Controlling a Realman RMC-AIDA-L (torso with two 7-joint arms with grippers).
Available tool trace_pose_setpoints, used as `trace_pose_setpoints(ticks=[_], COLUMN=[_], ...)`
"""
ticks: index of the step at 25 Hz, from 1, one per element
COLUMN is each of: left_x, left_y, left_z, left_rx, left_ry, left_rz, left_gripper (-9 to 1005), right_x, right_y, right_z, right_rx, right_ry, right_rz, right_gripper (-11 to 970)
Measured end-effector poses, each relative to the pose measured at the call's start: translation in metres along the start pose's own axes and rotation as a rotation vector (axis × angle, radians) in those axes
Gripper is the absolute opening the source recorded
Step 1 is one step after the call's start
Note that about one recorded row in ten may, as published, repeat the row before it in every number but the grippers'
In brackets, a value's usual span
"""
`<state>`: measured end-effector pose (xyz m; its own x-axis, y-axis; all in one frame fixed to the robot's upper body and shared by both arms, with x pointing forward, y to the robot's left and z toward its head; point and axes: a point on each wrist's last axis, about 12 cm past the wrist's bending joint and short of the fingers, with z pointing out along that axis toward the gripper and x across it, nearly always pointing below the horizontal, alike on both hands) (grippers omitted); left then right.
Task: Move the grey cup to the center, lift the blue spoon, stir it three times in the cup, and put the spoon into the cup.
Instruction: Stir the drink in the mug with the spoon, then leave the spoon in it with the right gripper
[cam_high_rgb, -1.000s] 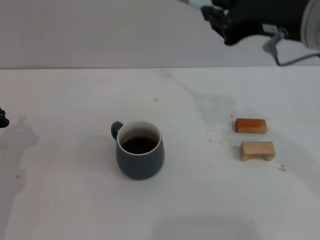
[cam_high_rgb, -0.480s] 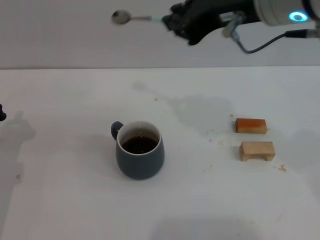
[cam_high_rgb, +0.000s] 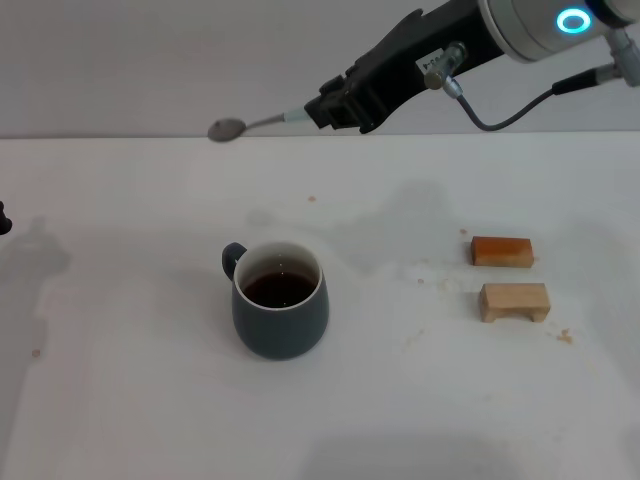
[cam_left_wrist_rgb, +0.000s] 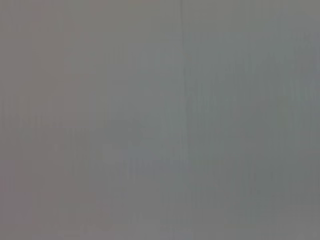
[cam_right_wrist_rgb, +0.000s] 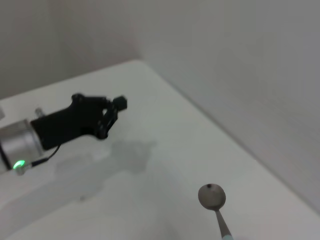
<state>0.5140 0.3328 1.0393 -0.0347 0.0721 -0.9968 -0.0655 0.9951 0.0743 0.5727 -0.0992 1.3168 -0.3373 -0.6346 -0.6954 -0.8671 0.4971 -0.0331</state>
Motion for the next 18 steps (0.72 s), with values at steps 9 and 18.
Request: trace_pose_setpoints(ticks=[9, 18], left_x=[0.001, -0.001], left_y=[0.003, 0.002], left_z=[0.003, 0.005], left_rx=[-0.012, -0.009], left_ry=[0.003, -0.005], left_rz=[0.003, 0.003], left_gripper=[-2, -2], right_x=[-0.004, 0.005], right_y=[-0.004, -0.008], right_z=[0.01, 0.017], right_rx=[-0.13, -0.135], right_ry=[0.136, 0.229], right_rz=[0.026, 0.035], right_gripper=[159, 158])
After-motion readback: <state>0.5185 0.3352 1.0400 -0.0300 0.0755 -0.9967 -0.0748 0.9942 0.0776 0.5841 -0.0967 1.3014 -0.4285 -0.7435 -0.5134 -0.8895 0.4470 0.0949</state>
